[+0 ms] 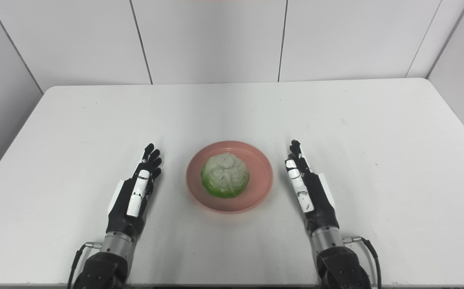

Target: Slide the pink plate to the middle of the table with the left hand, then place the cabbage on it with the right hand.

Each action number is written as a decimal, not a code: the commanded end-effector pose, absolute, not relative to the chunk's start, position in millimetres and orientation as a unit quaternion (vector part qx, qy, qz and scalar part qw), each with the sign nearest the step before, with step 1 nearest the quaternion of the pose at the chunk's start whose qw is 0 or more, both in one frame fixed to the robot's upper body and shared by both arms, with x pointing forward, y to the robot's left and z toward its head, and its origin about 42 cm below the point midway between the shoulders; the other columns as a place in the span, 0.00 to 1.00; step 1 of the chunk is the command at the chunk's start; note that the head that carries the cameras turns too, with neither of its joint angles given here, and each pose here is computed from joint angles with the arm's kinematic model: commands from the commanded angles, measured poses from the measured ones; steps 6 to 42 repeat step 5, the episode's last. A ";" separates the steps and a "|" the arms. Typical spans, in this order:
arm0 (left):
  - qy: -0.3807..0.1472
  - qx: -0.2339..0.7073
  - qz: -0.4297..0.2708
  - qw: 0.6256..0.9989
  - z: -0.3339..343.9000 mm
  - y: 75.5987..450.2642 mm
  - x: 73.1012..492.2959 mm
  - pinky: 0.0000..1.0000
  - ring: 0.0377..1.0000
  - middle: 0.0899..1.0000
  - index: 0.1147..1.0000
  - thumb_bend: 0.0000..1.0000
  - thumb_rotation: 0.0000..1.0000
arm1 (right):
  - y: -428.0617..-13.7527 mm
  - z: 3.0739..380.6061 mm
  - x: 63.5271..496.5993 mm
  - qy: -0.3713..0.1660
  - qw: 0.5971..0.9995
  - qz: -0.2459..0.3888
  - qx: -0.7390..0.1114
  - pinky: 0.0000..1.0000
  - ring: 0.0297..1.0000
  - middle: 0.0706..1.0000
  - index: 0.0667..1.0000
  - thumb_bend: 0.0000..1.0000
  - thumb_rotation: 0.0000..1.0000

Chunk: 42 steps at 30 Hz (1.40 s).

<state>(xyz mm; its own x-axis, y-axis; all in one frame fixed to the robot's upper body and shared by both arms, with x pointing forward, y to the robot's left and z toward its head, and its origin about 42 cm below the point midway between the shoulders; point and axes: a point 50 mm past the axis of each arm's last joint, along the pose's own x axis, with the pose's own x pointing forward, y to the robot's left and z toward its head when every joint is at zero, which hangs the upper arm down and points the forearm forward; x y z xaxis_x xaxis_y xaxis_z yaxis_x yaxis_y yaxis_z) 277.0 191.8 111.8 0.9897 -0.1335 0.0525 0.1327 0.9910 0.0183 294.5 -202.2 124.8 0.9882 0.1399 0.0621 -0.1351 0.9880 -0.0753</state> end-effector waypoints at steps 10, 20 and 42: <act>-0.031 0.010 -0.073 0.997 116.1 190.4 279.3 1.00 1.00 1.00 1.00 0.39 1.00 | -198.7 139.9 298.7 -0.056 0.995 0.076 -0.030 1.00 1.00 1.00 1.00 0.29 1.00; -0.031 0.010 -0.073 0.997 116.1 190.4 279.3 1.00 1.00 1.00 1.00 0.39 1.00 | -198.7 139.9 298.7 -0.056 0.995 0.076 -0.030 1.00 1.00 1.00 1.00 0.29 1.00; -0.031 0.010 -0.073 0.997 116.1 190.4 279.3 1.00 1.00 1.00 1.00 0.39 1.00 | -198.7 139.9 298.7 -0.056 0.995 0.076 -0.030 1.00 1.00 1.00 1.00 0.29 1.00</act>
